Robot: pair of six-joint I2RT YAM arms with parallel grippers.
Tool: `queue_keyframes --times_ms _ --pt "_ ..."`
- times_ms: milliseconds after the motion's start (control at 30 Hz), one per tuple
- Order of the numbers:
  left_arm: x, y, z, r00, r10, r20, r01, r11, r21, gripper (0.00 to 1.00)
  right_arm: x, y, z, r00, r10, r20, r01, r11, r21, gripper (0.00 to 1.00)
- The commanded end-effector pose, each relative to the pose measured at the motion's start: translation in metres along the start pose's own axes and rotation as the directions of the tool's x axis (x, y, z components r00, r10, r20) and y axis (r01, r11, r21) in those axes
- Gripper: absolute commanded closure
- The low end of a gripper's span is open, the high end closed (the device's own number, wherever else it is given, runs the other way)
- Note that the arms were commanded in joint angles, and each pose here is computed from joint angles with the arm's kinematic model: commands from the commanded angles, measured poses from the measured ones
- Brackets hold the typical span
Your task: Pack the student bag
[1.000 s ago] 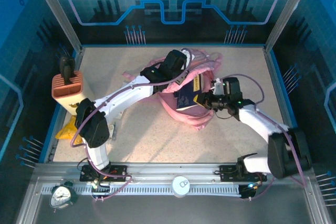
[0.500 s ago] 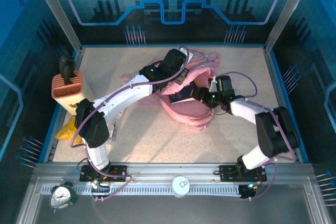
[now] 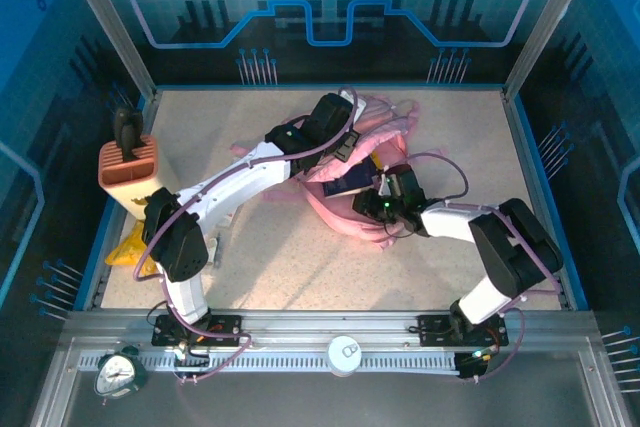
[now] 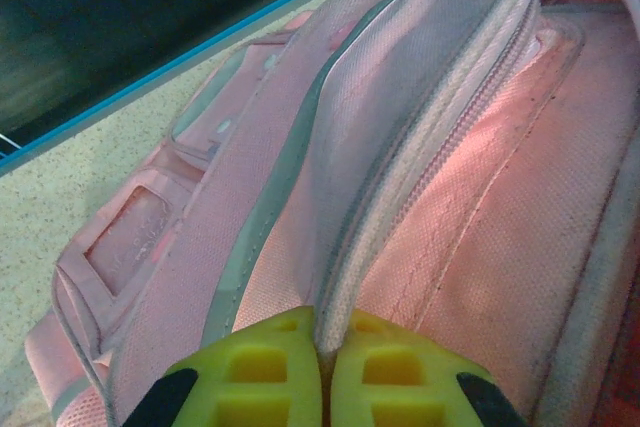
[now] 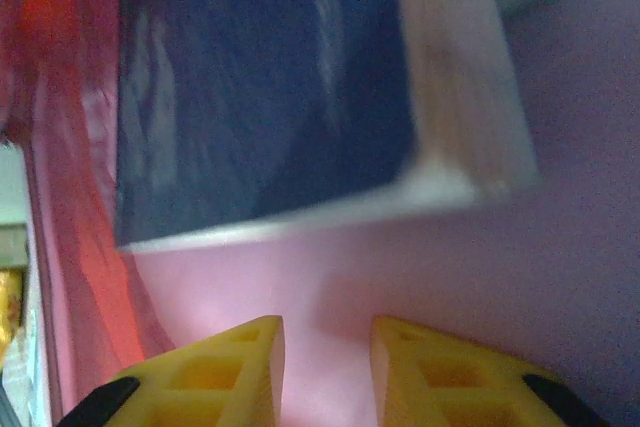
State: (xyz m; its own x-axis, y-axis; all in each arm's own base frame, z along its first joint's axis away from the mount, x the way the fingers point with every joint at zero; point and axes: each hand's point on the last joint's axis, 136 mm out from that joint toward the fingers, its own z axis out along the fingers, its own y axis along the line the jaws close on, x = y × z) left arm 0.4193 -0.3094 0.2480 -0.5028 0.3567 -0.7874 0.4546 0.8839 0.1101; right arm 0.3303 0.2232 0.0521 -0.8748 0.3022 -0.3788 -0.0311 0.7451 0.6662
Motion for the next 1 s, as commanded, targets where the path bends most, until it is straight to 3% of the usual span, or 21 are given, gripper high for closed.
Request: queue_keyframes --times_ms 0,133,300,400,667,767,967 --pt "-0.049 0.007 -0.041 0.984 -0.099 0.151 0.095 0.995 0.031 1.0 -0.065 0.034 0.0 0.976 -0.045 0.213 0.061 0.996 -0.068 0.72" --pt "-0.044 0.007 -0.041 0.984 -0.12 0.131 0.116 0.992 0.038 1.0 -0.075 0.03 -0.007 0.965 -0.071 0.253 0.085 0.996 -0.042 0.71" --pt "-0.044 -0.004 -0.043 0.975 -0.187 0.118 0.174 0.979 0.109 1.0 -0.054 0.027 -0.042 0.972 -0.074 0.225 0.095 0.992 -0.083 0.63" --pt "-0.039 -0.013 -0.037 0.968 -0.24 0.07 0.228 0.963 0.147 1.0 -0.034 0.017 -0.065 0.972 -0.123 0.2 0.131 0.991 -0.027 0.57" --pt "-0.02 -0.051 -0.009 0.879 -0.472 -0.068 0.474 0.85 0.231 1.0 0.004 -0.016 -0.139 0.963 -0.178 0.201 0.148 0.977 0.153 0.4" --pt "-0.014 -0.07 0.008 0.857 -0.504 -0.111 0.516 0.825 0.231 1.0 0.013 -0.029 -0.163 0.964 -0.165 0.207 0.118 0.968 0.223 0.35" --pt "-0.005 -0.108 0.035 0.825 -0.526 -0.208 0.565 0.782 0.262 1.0 0.017 -0.032 -0.187 0.966 -0.156 0.205 0.105 0.965 0.24 0.26"
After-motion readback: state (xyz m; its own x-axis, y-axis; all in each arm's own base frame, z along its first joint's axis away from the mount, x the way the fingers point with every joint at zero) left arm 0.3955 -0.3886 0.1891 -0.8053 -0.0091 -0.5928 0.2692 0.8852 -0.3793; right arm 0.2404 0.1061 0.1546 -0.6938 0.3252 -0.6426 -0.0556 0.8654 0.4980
